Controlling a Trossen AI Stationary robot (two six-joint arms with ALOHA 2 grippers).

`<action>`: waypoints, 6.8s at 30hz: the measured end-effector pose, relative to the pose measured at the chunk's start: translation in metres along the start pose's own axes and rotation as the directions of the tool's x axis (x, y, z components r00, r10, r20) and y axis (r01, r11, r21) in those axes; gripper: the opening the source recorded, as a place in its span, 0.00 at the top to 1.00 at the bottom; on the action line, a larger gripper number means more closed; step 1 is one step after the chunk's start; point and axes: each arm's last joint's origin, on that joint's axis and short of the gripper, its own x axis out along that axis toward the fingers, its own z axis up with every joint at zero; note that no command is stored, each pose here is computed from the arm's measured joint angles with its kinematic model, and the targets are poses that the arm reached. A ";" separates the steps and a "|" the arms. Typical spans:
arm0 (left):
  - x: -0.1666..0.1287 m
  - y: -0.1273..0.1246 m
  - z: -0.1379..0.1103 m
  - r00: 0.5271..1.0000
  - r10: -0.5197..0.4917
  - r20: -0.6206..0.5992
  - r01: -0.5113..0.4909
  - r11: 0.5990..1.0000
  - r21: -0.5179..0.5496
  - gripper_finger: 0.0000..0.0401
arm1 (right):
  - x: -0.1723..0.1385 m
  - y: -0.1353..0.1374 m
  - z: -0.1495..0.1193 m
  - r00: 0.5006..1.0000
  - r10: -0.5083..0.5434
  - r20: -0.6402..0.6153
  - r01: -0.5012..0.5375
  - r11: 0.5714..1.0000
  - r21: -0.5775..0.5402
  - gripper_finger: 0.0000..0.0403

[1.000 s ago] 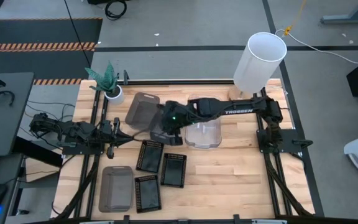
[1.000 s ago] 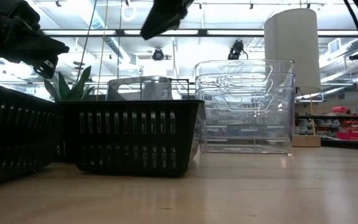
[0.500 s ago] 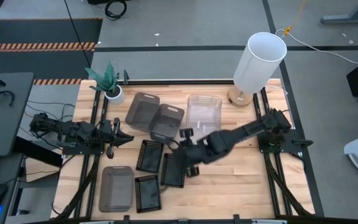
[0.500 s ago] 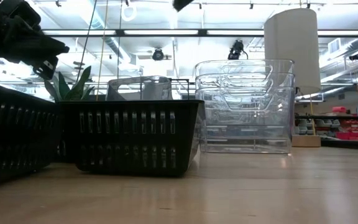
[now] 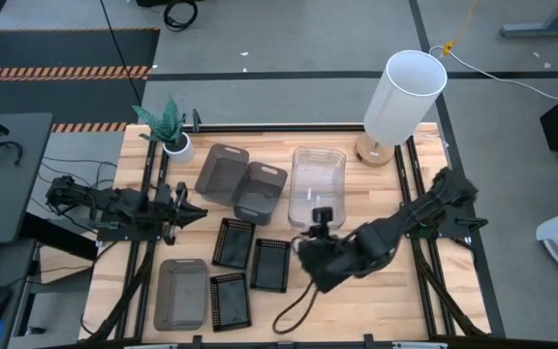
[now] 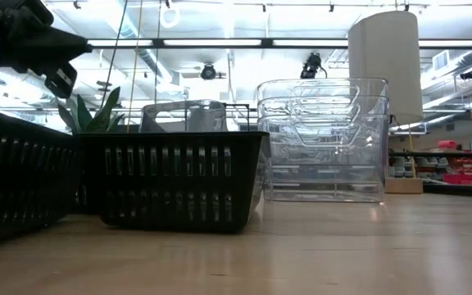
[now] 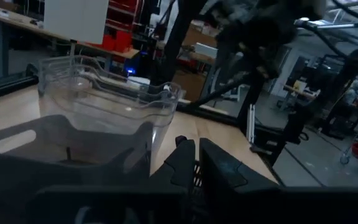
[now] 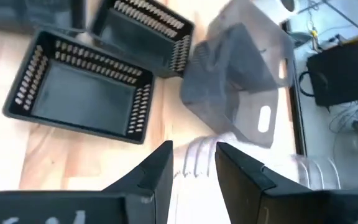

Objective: Stack baskets by color
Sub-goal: Stack the top right transparent black bin on the top left transparent black bin

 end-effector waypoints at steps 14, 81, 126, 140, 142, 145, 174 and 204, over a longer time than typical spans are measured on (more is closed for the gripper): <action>0.004 0.003 0.010 0.985 0.128 0.117 -0.117 0.988 -0.096 0.96 | -0.020 -0.031 -0.081 0.910 0.210 0.356 -0.271 0.954 0.130 0.77; 0.146 0.019 0.069 0.832 0.285 -0.476 -0.161 0.945 0.285 0.71 | 0.019 -0.082 -0.266 0.379 -0.164 0.911 -0.211 0.943 0.257 0.95; 0.205 0.036 0.032 0.572 0.179 -0.801 0.077 0.960 0.269 0.98 | 0.019 -0.082 -0.266 0.379 -0.163 0.911 -0.211 0.943 0.257 0.95; 0.212 0.020 0.024 0.589 0.272 -0.761 0.062 0.923 0.379 0.65 | 0.019 -0.081 -0.266 0.380 -0.163 0.911 -0.211 0.943 0.256 0.95; 0.213 0.018 0.022 0.596 0.278 -0.753 0.063 0.919 0.389 0.59 | 0.019 -0.082 -0.266 0.380 -0.163 0.911 -0.211 0.943 0.257 0.95; 0.216 0.017 0.017 0.590 0.276 -0.759 0.071 0.919 0.389 0.53 | 0.019 -0.082 -0.266 0.380 -0.163 0.911 -0.211 0.943 0.257 0.95; 0.224 0.028 -0.009 0.514 0.370 -0.774 0.057 0.886 0.461 0.98 | 0.019 -0.082 -0.266 0.379 -0.163 0.911 -0.211 0.943 0.257 0.95; 0.140 0.011 0.085 0.520 0.484 -0.704 0.086 0.790 0.607 0.99 | 0.019 -0.081 -0.266 0.380 -0.162 0.911 -0.211 0.943 0.256 0.95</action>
